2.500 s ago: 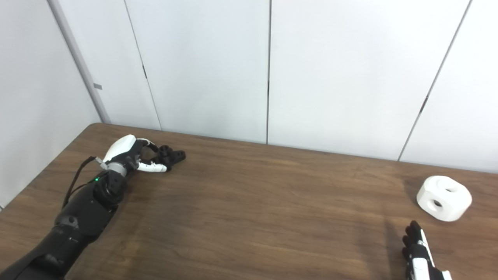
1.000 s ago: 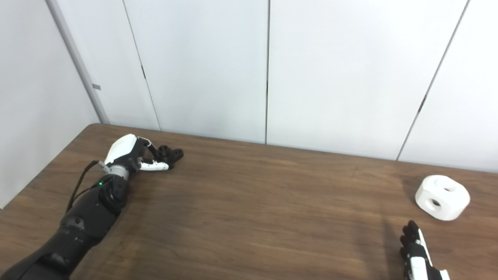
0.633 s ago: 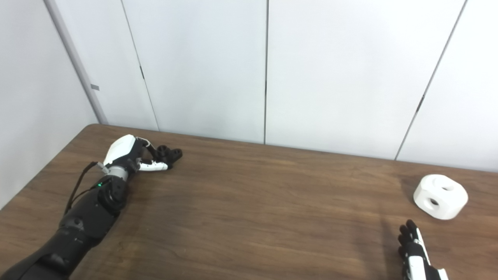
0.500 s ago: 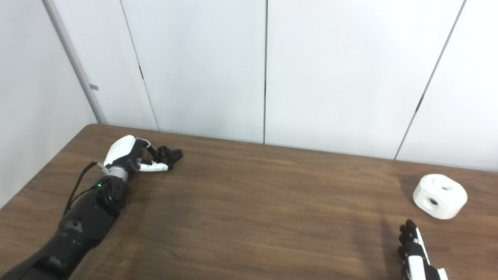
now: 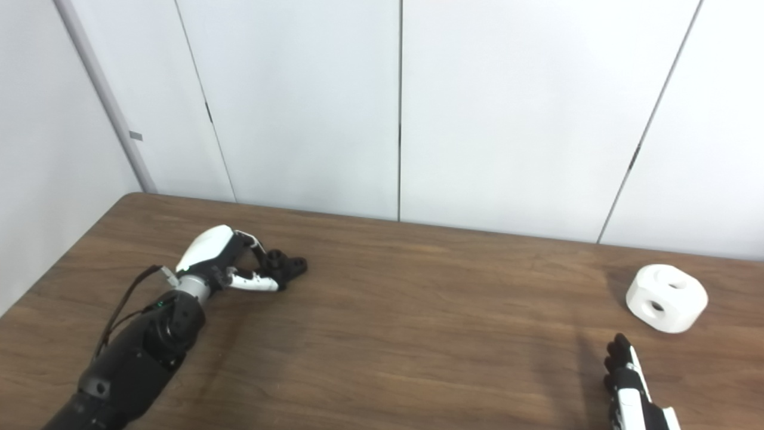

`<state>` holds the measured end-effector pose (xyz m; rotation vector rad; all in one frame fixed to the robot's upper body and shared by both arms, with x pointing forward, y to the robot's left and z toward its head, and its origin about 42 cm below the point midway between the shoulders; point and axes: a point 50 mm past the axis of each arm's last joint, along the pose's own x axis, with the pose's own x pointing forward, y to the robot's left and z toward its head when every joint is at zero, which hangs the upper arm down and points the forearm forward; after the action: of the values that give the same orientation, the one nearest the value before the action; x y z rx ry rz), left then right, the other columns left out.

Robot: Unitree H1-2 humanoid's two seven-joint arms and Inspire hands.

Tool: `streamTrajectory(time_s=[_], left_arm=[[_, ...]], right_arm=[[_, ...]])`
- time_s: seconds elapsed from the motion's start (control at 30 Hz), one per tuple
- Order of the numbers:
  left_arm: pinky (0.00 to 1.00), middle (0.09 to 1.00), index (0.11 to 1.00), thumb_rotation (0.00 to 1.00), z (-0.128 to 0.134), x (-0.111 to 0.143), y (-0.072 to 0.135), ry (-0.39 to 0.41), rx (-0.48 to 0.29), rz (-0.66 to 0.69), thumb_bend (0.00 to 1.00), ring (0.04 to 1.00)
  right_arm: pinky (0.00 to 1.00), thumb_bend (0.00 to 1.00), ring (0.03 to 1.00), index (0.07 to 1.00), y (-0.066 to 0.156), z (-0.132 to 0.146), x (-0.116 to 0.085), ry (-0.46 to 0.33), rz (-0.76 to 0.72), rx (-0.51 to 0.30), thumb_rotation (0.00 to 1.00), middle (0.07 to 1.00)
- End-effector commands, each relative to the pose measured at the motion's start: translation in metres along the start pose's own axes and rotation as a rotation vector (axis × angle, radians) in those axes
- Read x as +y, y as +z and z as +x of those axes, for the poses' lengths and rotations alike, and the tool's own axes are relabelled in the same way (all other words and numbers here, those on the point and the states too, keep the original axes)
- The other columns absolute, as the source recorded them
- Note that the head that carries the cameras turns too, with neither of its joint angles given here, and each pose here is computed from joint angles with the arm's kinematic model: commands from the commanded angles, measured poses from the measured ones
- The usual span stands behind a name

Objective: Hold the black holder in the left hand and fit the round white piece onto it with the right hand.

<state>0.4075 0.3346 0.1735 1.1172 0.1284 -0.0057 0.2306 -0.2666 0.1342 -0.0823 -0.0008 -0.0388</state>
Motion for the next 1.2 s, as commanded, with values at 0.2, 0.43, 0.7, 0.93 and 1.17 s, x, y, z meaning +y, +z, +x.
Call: streamTrajectory(time_s=[0.2, 0.43, 0.7, 0.93, 1.17], left_arm=[[1.0, 0.773, 0.485, 0.05, -0.025, -0.003, 0.037, 0.008, -0.121, 0.026, 0.52, 0.902], [1.0, 0.763, 0.485, 0.05, -0.051, -0.025, 0.059, 0.006, -0.201, 0.026, 0.52, 0.887], [1.0, 0.762, 0.485, 0.05, -0.079, -0.058, 0.082, -0.01, -0.264, -0.008, 0.52, 0.887], [1.0, 0.767, 0.484, 0.05, -0.104, -0.075, 0.101, -0.061, -0.325, -0.044, 0.52, 0.886], [1.0, 0.762, 0.484, 0.05, -0.132, -0.084, 0.119, -0.09, -0.382, -0.04, 0.52, 0.874]], right_arm=[[1.0, 0.55, 0.997, 1.0, 0.01, 0.005, 0.012, 0.019, 0.02, -0.038, 1.0, 0.992], [1.0, 0.58, 0.999, 1.0, 0.016, 0.004, 0.012, 0.012, 0.032, -0.046, 1.0, 0.985], [1.0, 0.6, 1.0, 1.0, 0.027, 0.001, 0.003, -0.006, -0.006, -0.067, 1.0, 0.973], [1.0, 0.61, 0.993, 1.0, 0.032, -0.005, -0.001, -0.02, -0.016, -0.064, 1.0, 0.97], [1.0, 0.6, 0.988, 1.0, 0.039, -0.008, 0.0, -0.022, -0.029, -0.069, 1.0, 0.968]])
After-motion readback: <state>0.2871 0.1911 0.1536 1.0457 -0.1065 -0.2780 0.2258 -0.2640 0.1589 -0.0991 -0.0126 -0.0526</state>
